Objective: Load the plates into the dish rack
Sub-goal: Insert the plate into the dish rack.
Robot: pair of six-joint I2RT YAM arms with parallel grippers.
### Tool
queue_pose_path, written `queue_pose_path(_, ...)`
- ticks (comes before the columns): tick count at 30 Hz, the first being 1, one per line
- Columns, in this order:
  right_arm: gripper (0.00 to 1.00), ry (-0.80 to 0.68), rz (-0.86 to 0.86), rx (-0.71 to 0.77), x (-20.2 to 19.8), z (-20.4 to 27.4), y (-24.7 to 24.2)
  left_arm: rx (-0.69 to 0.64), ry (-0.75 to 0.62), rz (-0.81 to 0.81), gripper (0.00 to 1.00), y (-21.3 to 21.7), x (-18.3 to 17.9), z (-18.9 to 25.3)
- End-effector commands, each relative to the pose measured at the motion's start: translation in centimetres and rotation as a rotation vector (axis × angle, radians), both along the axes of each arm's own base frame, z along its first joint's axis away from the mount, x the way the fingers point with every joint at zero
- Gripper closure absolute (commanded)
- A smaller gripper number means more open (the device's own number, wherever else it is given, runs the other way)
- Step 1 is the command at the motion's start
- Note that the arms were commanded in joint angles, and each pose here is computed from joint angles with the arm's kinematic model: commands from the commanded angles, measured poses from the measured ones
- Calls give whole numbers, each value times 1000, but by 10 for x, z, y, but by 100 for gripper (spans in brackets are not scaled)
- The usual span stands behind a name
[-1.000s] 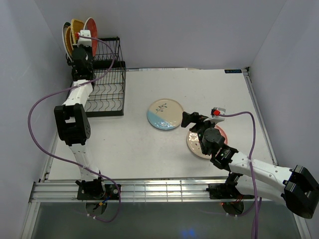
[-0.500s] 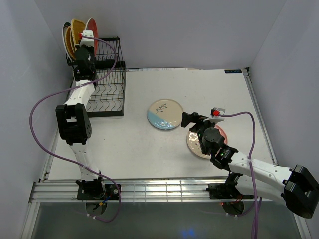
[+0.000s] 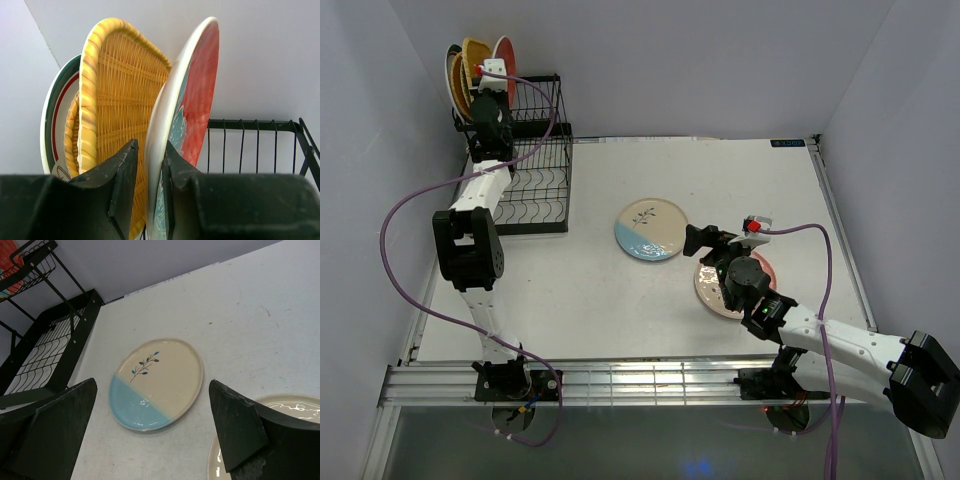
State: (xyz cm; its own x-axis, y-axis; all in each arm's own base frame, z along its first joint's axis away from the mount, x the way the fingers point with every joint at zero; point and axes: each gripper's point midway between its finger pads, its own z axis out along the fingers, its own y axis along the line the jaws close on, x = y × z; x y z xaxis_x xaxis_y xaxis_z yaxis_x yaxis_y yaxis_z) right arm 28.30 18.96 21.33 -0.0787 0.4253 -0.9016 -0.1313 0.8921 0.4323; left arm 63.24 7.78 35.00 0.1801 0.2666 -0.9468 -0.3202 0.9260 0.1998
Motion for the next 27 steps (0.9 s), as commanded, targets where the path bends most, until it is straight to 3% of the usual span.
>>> queue_pose_path(1,2,-46,-7,46,2,21,1,-19,-74,12,64,5,-10,29)
queue_pose_path(8,2,-46,-7,46,2,21,1,-22,-91,18,56,10,-13,38)
queue_pose_path(17,2,-46,-1,46,2,21,2,-23,-105,-9,30,7,-18,55)
queue_pose_path(27,2,-45,4,43,2,22,2,-27,-142,-23,13,4,-31,82)
